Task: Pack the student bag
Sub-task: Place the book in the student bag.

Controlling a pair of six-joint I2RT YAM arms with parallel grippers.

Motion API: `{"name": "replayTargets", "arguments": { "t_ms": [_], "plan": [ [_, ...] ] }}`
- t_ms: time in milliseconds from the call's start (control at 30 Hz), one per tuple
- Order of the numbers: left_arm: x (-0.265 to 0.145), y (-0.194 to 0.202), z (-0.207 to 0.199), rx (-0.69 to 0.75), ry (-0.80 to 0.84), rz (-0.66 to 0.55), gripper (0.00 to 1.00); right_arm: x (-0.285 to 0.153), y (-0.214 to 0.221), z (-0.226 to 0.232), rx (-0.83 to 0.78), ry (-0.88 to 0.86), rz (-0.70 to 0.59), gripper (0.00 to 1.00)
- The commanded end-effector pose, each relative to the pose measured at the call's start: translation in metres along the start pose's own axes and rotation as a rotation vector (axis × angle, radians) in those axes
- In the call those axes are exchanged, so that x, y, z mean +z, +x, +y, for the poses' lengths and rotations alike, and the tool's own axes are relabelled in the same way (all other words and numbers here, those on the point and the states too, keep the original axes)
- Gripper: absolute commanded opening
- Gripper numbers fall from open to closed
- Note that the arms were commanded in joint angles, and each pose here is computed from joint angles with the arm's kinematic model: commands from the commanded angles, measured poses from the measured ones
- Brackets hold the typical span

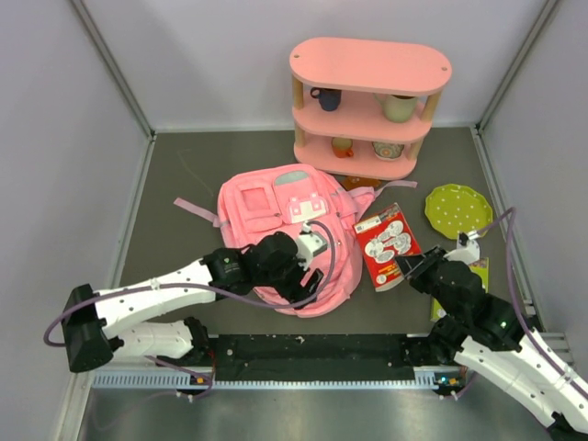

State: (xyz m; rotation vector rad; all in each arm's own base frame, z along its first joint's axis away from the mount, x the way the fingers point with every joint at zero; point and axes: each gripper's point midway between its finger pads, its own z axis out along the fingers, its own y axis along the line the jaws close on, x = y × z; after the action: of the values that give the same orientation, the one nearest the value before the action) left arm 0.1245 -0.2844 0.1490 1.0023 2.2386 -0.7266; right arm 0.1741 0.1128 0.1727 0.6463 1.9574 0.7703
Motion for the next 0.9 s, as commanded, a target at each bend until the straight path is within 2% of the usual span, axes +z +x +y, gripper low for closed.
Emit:
{"name": "replayTargets", "arguments": {
  "t_ms": [0, 200, 600, 767, 867],
  "plan": [
    [0.001, 0.014, -0.006, 0.108, 0.026, 0.107, 0.74, -0.012, -0.022, 0.025, 0.066, -0.084, -0.062, 0.00],
    [0.010, 0.031, -0.013, 0.107, 0.062, 0.190, 0.67, -0.009, -0.015, 0.023, 0.082, -0.078, -0.039, 0.00],
    [0.032, 0.035, -0.004, 0.117, 0.015, 0.198, 0.47, -0.006, -0.009, 0.019, 0.097, -0.068, -0.020, 0.00],
    [0.035, 0.030, -0.002, 0.115, -0.003, 0.177, 0.41, -0.006, -0.007, 0.018, 0.099, -0.067, -0.013, 0.00],
    [0.035, 0.026, 0.001, 0.115, -0.025, 0.157, 0.34, -0.005, -0.005, 0.017, 0.100, -0.064, -0.006, 0.00]
  ]
}}
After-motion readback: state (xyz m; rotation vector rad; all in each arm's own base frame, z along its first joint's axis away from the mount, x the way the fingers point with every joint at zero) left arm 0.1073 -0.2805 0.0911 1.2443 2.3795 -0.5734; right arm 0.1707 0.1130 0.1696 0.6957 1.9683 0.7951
